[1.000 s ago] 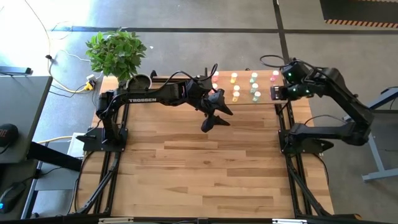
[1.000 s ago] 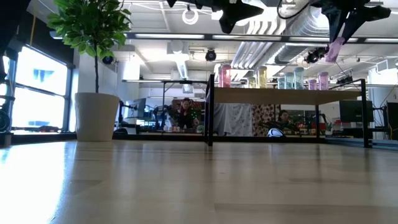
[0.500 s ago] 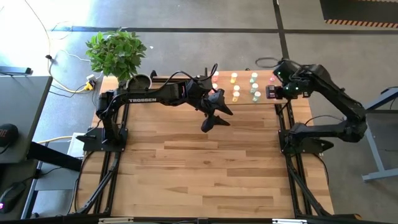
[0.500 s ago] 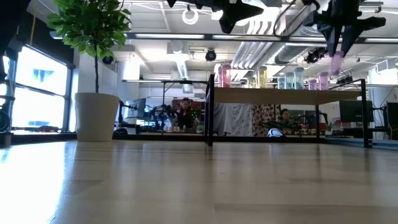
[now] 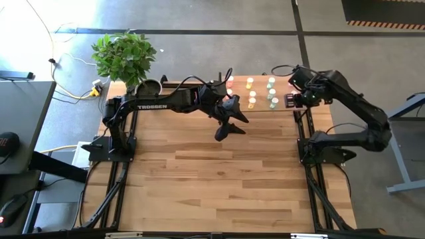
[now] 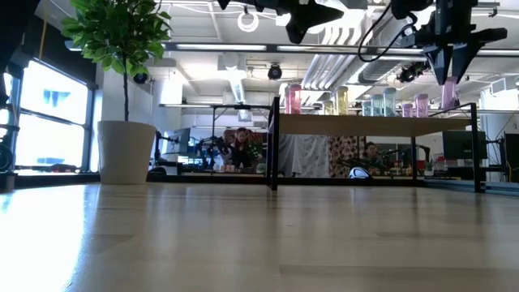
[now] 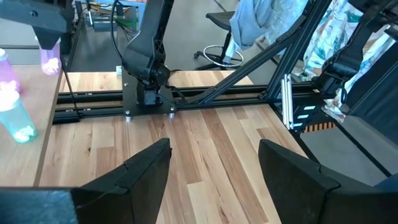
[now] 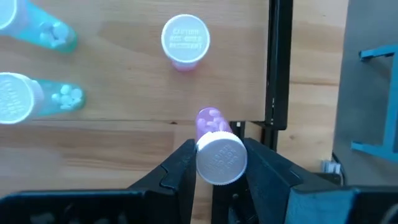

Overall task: Pick and place medicine bottles onto shelf by color
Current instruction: Put the purple pill bottle on the shelf aligned with the other purple pill bottles

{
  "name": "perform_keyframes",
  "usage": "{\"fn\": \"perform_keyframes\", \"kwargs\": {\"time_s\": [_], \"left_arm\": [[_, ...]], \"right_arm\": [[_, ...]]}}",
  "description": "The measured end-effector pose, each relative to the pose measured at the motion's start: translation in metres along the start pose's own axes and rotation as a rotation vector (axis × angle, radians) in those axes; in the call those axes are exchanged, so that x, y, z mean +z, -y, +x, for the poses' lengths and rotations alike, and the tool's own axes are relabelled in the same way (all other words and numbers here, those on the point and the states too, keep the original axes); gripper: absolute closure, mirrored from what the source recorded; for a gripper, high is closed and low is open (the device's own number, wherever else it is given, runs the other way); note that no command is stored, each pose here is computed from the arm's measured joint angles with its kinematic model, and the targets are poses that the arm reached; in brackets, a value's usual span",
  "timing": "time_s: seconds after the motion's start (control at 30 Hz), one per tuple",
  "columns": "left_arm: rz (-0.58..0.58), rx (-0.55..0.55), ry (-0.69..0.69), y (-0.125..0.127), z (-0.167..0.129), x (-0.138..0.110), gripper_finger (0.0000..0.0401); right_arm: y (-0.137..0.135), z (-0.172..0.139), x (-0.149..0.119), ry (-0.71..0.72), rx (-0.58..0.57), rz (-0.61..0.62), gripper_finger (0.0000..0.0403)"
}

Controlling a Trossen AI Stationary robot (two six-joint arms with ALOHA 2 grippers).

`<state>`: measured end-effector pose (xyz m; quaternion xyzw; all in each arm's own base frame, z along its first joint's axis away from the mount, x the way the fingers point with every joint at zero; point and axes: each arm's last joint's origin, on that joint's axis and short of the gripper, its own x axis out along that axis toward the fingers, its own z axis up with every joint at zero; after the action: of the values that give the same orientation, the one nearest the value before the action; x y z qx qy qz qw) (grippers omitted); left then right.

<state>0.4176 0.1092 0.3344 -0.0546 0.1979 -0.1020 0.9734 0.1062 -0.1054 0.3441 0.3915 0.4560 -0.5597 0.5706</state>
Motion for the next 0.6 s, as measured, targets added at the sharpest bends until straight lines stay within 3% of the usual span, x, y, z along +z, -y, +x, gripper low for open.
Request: {"fn": "perform_keyframes", "kwargs": {"time_s": [0.6], "left_arm": [[0.001,0.003,0.000,0.000,0.000,0.000,0.0165]], "right_arm": [[-0.021,0.018,0.015,-0.074,-0.002,-0.133,0.0291]]}}
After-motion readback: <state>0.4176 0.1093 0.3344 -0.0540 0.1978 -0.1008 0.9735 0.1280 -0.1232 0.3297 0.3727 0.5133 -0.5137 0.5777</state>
